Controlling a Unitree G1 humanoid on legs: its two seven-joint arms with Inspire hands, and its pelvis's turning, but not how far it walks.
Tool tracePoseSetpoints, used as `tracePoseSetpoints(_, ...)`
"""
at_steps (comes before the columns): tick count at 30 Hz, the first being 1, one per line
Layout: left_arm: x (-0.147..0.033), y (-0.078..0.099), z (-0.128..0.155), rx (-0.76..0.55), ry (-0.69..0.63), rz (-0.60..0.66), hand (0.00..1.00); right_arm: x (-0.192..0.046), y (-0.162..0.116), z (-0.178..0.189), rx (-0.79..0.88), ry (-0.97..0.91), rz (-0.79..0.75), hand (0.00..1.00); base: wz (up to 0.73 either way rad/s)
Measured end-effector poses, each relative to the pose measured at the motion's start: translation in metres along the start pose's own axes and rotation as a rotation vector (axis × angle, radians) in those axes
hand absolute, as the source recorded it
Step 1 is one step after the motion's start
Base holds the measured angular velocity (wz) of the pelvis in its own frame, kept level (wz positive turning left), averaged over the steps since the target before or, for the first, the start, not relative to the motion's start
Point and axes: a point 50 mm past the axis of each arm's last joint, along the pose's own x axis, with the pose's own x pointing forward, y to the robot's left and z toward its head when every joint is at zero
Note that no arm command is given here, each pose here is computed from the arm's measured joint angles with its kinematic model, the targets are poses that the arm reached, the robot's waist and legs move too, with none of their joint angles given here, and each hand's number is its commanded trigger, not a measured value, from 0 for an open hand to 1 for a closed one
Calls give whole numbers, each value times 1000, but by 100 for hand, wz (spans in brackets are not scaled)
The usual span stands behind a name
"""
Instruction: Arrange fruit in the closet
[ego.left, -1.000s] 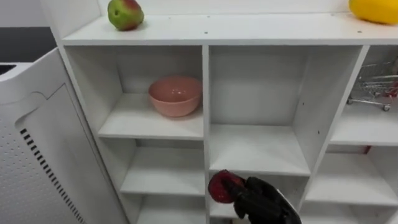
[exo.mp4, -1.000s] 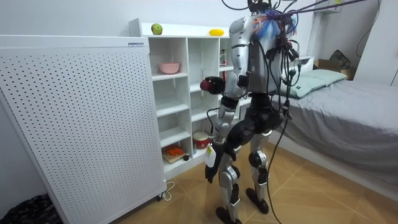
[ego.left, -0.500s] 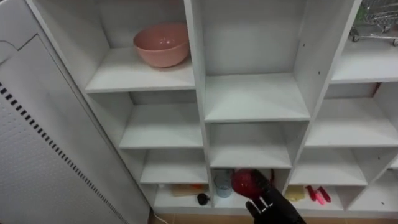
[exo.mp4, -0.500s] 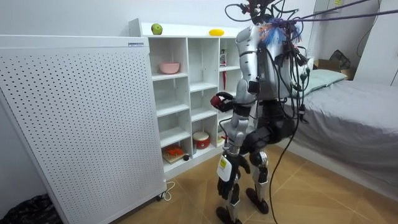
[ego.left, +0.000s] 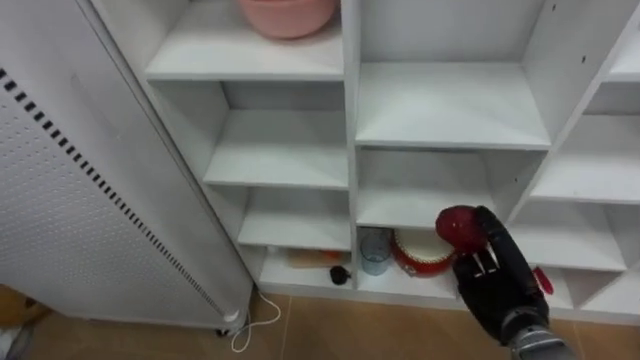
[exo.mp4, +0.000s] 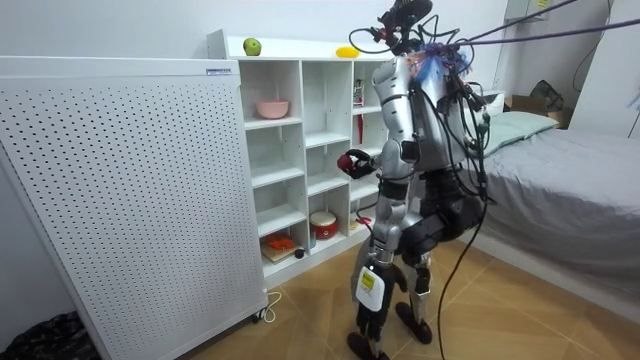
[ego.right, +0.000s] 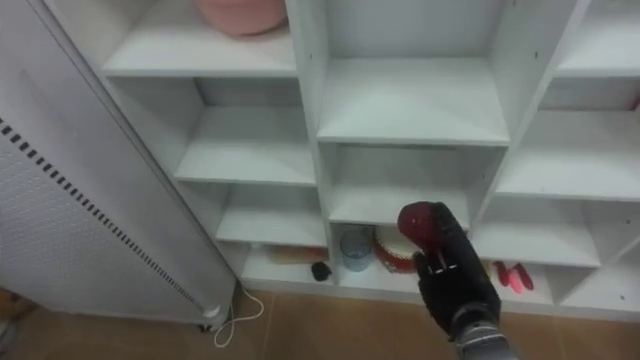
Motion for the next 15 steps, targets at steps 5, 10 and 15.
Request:
tracePoseSetpoints(5, -1, 5, 3, -16, -17, 24, 0, 6, 17, 20, 40, -55, 12, 100, 4)
tracePoseSetpoints(10, -3, 6, 2, -15, -39, 15, 0, 11, 38, 24, 75, -70, 21, 100, 4)
tracePoseSetpoints(15, -4, 3, 4, -16, -50, 2, 0, 12, 45, 33, 109, -111, 3, 100, 8)
